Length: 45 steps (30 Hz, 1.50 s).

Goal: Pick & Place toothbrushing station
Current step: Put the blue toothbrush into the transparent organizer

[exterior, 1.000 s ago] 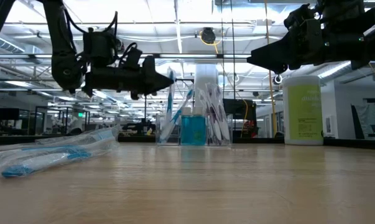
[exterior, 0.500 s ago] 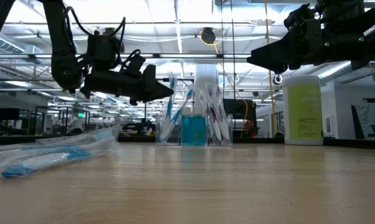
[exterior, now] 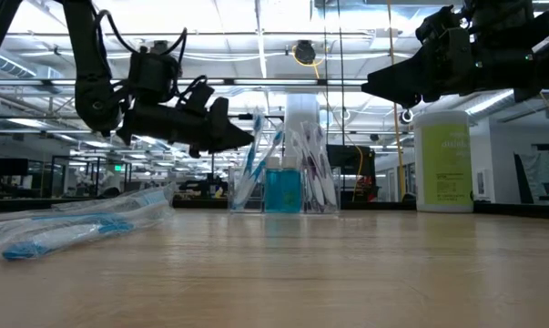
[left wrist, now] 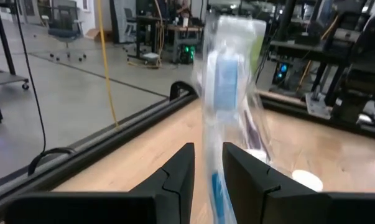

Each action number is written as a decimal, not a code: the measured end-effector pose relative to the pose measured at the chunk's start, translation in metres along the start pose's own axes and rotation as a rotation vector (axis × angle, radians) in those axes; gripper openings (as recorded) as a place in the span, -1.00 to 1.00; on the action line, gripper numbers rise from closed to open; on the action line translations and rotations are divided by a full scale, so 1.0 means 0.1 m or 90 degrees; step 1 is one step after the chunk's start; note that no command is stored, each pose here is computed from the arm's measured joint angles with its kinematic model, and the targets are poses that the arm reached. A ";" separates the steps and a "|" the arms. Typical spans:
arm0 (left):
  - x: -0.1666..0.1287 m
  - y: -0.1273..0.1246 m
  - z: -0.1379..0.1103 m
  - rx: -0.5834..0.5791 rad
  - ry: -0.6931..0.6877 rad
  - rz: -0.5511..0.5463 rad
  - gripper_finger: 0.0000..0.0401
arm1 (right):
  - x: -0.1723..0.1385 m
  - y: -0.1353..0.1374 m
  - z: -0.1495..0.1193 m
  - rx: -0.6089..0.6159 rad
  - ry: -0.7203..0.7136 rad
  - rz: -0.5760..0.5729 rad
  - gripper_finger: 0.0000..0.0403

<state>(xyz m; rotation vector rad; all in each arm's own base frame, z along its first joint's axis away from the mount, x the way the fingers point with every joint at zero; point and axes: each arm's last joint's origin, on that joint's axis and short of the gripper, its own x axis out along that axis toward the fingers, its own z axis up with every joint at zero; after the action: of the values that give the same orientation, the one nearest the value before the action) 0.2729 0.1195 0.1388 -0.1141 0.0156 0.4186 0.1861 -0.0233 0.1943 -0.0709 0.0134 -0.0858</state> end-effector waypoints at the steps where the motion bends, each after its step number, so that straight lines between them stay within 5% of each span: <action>1: 0.00 0.00 0.01 0.000 -0.006 0.000 -0.56 | 0.00 0.00 0.00 0.000 0.000 0.000 0.05; 10: 0.00 -0.03 0.06 -0.007 -0.039 -0.014 -0.56 | 0.00 0.00 0.00 0.000 0.000 0.002 0.05; 16: -0.02 -0.10 0.13 0.005 -0.078 -0.127 -0.56 | 0.00 0.00 0.00 0.000 0.000 0.002 0.05; 23: -0.04 -0.11 0.23 -0.010 -0.085 -0.136 -0.54 | 0.00 0.00 0.00 0.000 0.002 0.002 0.05; 30: -0.12 -0.28 0.40 0.002 -0.087 -0.178 -0.11 | 0.00 0.00 0.00 0.000 0.003 0.002 0.05; 34: -0.18 -0.43 0.45 0.047 -0.070 -0.262 0.16 | 0.00 0.00 0.00 0.000 0.003 0.002 0.05; 41: -0.39 -0.75 0.47 0.064 0.056 -0.359 0.30 | 0.00 0.00 0.00 0.000 0.002 0.002 0.05; 45: -0.56 -0.95 0.51 0.028 0.234 -0.374 0.25 | 0.00 0.00 0.00 0.000 0.000 0.002 0.05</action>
<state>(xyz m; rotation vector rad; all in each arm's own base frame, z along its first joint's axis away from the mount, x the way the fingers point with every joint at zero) 0.2599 0.0159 0.2016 -0.1452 0.3453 -0.1941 0.1861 -0.0233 0.1944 -0.0710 0.0128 -0.0832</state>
